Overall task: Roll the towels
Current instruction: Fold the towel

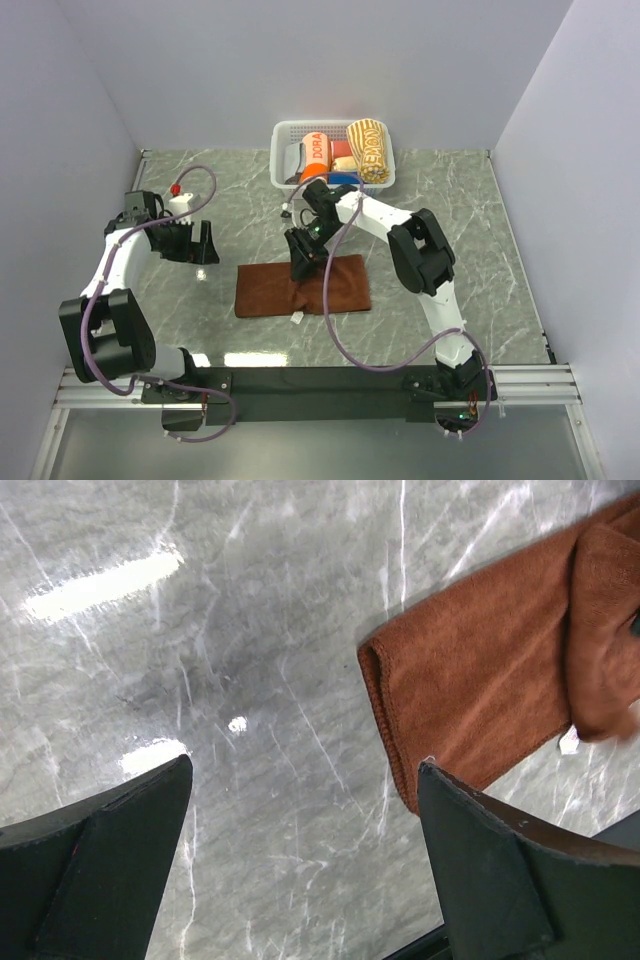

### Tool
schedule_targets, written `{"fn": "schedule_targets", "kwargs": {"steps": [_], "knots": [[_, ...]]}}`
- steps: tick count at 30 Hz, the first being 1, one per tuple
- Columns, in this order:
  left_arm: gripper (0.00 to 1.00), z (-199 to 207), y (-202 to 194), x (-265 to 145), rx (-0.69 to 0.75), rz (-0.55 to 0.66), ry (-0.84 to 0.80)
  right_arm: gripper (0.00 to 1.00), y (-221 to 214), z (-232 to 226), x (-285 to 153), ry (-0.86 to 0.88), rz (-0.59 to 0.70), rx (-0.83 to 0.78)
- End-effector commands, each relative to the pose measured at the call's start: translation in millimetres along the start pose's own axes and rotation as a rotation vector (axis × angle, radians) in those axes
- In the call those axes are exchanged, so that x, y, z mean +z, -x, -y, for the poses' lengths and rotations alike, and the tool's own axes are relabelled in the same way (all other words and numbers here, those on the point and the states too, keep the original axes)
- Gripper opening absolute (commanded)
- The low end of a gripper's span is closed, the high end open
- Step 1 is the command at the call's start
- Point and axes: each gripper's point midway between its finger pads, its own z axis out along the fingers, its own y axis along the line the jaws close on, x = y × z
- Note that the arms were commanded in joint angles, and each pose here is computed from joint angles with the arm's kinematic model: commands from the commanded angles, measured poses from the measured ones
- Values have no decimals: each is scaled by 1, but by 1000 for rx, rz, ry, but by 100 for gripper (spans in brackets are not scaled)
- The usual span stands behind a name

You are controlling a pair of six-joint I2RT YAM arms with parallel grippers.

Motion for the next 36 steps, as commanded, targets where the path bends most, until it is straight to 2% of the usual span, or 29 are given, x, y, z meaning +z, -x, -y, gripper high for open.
{"fn": "schedule_targets", "kwargs": {"steps": [1,2,4,5,10,13,14,17,21,25,29,31,34,35,36], "knots": [[100,11,4,-7,79,51,-33,48,8,-24,-32,-35,59,-128],[99,13,4,-7,93,52,-37,52,3,-21,-38,-53,62,-147],[99,20,0,-3,137,38,-66,53,-3,-24,-61,-94,100,-177],[99,23,0,-1,150,33,-80,52,-10,-11,-74,-144,114,-174],[99,43,-6,27,192,-28,-157,39,-25,60,-105,-345,144,-91],[84,60,-3,44,212,-55,-211,30,-19,96,-119,-444,173,-44],[74,62,2,46,215,-53,-216,27,-15,103,-119,-460,177,-28],[58,73,1,63,207,-91,-245,26,-8,115,-118,-495,190,-23],[49,69,-5,80,187,-154,-217,26,-3,133,-111,-539,184,-18],[37,63,-19,98,176,-221,-169,25,-16,151,-103,-579,148,-6],[7,51,-19,113,147,-257,-119,18,-41,149,-93,-550,111,15],[1,49,-18,122,137,-267,-120,18,-51,143,-90,-533,102,21],[1,50,-2,137,139,-258,-148,18,-71,126,-81,-479,89,19],[1,54,17,141,157,-225,-165,18,-82,118,-77,-451,81,21],[0,59,23,147,176,-220,-182,19,-86,102,-69,-369,81,12]]}}
